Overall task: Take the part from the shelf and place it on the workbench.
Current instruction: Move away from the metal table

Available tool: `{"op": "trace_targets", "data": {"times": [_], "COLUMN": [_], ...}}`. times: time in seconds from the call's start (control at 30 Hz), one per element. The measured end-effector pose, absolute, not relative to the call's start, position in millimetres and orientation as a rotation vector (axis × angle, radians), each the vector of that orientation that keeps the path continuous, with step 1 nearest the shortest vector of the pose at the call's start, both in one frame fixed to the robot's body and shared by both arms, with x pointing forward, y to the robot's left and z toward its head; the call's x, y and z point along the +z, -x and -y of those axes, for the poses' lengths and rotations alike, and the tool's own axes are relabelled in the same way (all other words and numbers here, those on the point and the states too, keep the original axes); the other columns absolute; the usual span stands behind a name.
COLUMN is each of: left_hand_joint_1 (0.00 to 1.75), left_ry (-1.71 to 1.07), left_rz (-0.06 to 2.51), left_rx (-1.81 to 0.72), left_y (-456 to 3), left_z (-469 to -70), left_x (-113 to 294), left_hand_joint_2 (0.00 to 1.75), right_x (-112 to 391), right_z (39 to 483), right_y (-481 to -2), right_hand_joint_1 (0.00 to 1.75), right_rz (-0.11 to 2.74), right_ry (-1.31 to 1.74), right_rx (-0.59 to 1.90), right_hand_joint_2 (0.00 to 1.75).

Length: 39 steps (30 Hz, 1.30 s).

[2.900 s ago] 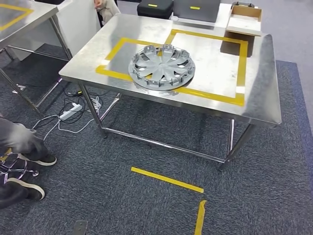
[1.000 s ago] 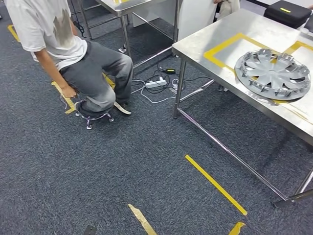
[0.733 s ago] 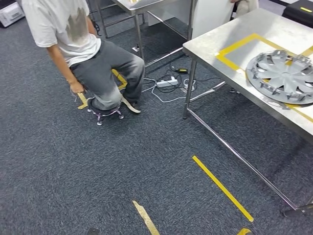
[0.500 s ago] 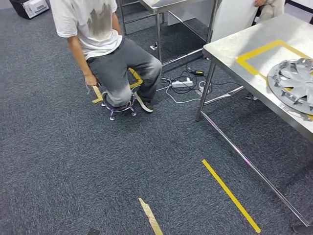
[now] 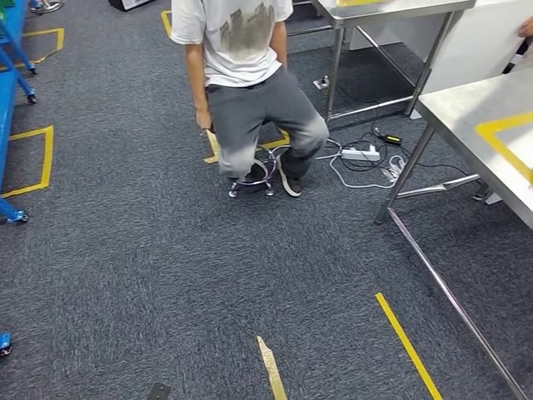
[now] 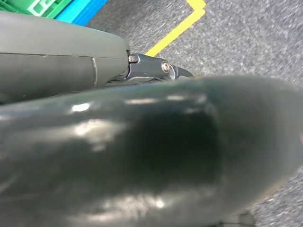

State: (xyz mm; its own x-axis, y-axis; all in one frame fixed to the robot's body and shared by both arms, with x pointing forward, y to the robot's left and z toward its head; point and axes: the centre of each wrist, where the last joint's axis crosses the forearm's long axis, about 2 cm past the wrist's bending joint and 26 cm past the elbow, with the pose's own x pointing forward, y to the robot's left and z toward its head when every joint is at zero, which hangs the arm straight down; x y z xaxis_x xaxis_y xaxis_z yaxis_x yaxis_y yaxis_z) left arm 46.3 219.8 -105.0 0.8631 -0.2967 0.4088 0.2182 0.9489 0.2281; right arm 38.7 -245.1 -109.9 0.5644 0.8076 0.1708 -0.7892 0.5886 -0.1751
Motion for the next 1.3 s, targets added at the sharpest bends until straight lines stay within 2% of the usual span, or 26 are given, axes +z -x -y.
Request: {"op": "trace_targets", "data": {"times": [0.23,1.3], "left_hand_joint_1": [0.00,0.00], "left_ry": [-0.145,-0.079], "left_rz": [0.434,0.397], "left_rx": [-0.332,-0.405], "left_y": [-43,-39], "left_z": [-223,-236], "left_x": [-106,-109], "left_hand_joint_2": [0.00,0.00], "right_x": [-109,-106], "right_z": [237,216], "right_y": [-44,-42], "right_hand_joint_1": [0.00,0.00], "right_rz": [0.243,0.260], "right_ry": [0.061,0.013], "right_rx": [0.830,0.748], "right_hand_joint_2": [0.00,0.00]}}
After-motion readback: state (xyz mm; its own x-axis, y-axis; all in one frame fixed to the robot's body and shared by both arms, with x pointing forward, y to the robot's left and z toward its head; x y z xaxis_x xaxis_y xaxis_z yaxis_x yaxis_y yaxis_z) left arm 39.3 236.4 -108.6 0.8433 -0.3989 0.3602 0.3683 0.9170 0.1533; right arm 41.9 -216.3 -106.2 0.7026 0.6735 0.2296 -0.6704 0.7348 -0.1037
